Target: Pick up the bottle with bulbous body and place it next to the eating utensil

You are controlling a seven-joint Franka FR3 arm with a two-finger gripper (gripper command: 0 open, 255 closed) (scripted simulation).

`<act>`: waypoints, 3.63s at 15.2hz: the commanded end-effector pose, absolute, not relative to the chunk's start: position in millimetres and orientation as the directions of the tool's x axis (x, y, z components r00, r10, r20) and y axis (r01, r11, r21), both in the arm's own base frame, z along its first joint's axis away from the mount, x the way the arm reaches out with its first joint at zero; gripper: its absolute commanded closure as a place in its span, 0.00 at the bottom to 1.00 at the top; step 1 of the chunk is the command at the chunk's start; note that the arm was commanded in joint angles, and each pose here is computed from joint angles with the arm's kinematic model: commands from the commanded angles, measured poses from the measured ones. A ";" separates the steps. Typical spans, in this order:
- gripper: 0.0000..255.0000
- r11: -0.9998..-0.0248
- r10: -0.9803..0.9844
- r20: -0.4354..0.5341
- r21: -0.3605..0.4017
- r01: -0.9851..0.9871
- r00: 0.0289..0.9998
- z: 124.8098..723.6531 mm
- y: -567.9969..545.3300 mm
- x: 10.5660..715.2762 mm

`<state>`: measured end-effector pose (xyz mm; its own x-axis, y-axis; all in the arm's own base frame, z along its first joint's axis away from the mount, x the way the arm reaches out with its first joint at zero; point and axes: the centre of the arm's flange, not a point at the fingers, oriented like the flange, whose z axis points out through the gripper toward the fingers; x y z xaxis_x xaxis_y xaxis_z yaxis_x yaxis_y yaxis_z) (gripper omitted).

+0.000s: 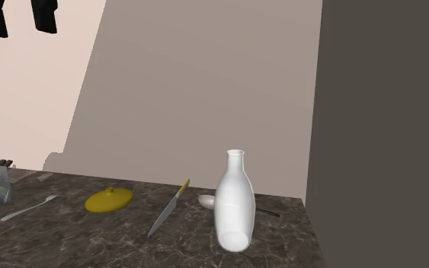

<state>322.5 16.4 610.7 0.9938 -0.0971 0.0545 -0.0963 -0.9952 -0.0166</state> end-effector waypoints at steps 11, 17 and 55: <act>0.00 -0.998 -0.065 0.027 -0.014 -0.064 0.998 546.6 -74.2 398.3; 0.00 -0.999 -0.045 0.011 -0.013 -0.045 0.999 507.1 -127.4 444.3; 1.00 -1.000 0.006 -0.032 -0.011 0.005 0.999 360.1 -262.3 565.4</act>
